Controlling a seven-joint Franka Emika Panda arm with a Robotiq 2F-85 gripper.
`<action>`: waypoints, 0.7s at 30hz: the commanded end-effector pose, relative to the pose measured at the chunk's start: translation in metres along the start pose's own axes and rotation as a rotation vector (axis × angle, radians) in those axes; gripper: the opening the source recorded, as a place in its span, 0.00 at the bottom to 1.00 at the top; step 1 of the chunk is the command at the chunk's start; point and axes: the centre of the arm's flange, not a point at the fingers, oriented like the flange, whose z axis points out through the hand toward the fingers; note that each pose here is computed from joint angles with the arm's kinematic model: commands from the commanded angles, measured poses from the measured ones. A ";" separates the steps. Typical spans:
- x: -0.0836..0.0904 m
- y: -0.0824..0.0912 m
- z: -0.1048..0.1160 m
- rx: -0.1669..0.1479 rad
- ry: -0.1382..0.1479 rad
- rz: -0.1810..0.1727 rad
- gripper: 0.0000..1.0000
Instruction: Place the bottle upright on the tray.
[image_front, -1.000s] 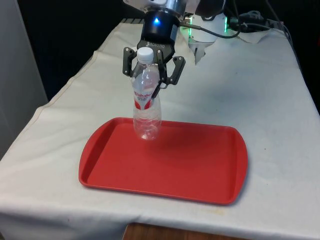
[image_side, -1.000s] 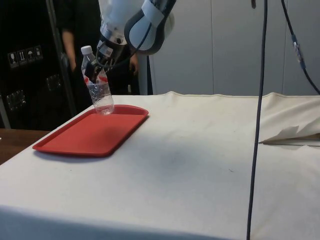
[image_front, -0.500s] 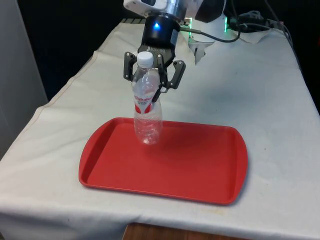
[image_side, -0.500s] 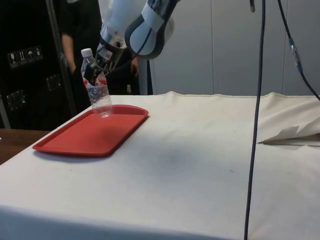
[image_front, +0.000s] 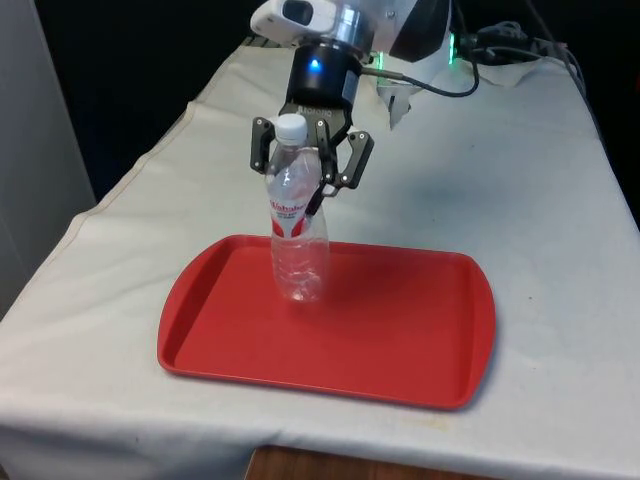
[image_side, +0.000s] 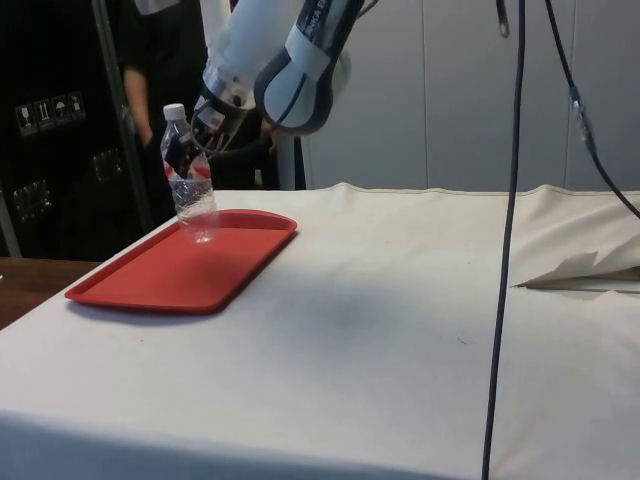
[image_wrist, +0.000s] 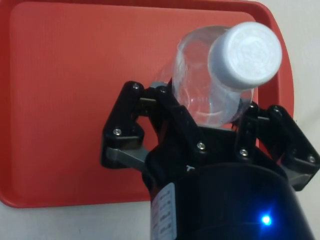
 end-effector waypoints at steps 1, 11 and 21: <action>-0.002 -0.001 0.002 0.009 0.016 0.013 0.16; -0.010 -0.003 0.009 0.017 0.033 0.037 0.16; -0.018 -0.005 0.016 0.023 0.044 0.053 0.16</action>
